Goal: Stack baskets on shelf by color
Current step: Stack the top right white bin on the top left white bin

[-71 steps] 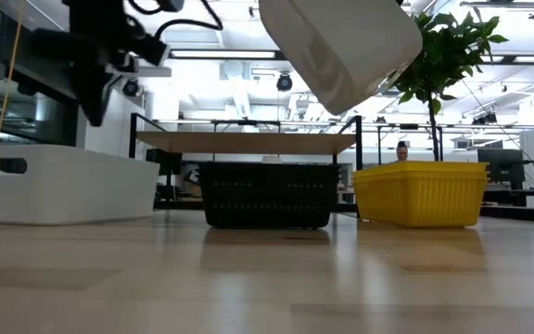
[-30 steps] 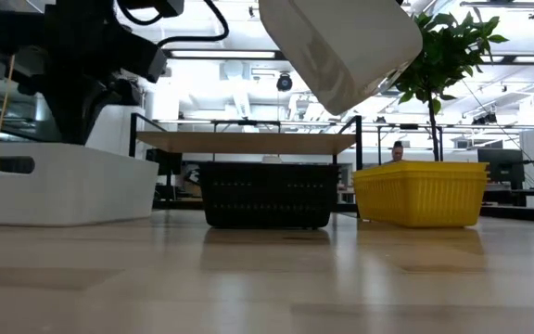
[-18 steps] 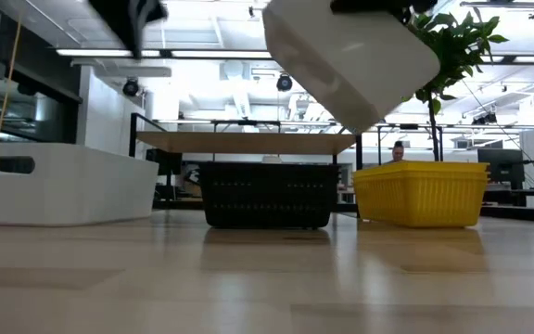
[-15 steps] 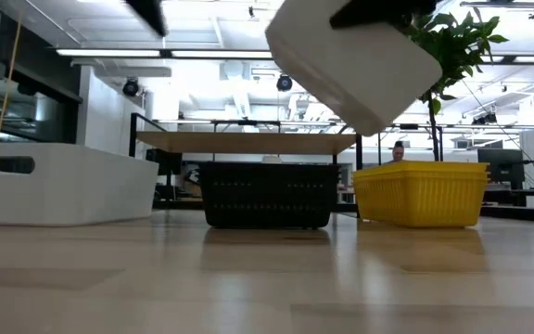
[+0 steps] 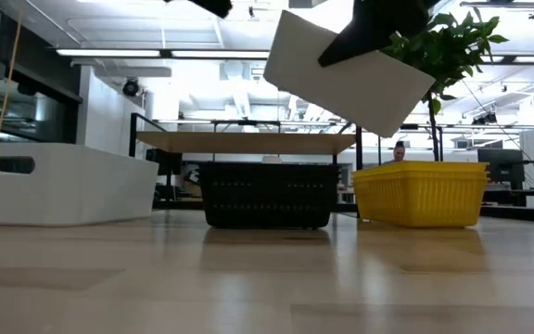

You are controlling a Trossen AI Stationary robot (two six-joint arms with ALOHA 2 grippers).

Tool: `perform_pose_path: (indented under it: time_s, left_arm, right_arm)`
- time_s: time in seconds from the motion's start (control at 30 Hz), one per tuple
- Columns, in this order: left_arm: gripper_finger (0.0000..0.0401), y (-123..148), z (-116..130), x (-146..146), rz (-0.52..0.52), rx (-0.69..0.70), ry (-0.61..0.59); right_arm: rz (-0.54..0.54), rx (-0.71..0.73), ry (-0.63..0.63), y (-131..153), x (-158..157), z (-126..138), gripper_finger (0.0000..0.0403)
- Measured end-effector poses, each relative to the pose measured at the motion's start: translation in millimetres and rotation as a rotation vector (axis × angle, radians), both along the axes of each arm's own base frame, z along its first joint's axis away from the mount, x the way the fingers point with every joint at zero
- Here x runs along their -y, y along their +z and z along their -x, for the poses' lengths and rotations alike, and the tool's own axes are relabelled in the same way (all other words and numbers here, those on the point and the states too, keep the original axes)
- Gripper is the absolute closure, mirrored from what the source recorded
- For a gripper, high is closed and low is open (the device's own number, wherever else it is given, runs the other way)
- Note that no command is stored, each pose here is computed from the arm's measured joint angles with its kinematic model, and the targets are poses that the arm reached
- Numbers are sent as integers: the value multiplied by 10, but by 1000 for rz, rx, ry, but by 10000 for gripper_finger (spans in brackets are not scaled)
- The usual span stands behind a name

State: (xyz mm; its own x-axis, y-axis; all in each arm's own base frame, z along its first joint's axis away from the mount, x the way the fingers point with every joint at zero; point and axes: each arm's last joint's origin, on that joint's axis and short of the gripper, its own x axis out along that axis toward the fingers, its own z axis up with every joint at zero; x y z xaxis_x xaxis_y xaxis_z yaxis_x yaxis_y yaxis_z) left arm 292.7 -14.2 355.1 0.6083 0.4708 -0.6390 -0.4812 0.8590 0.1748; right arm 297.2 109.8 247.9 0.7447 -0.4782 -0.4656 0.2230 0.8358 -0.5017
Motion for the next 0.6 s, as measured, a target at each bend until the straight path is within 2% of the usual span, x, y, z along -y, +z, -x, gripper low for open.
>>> perform_pose_path:
  time_s: [0.17,0.3,0.4,0.6]
  left_arm:
    - [215,15,-73,-195,123,119,120]
    - [170,24,-130,-292,247,201,156]
    - [161,-10,-222,-304,311,225,118]
    - [164,-145,-448,-259,367,251,73]
  right_arm:
    - [12,-16,19,-12,-15,-13,403]
    - [14,-20,23,-16,-28,-5,403]
    - [11,-24,29,-19,-28,-5,403]
    - [29,-30,29,-19,-19,-7,403]
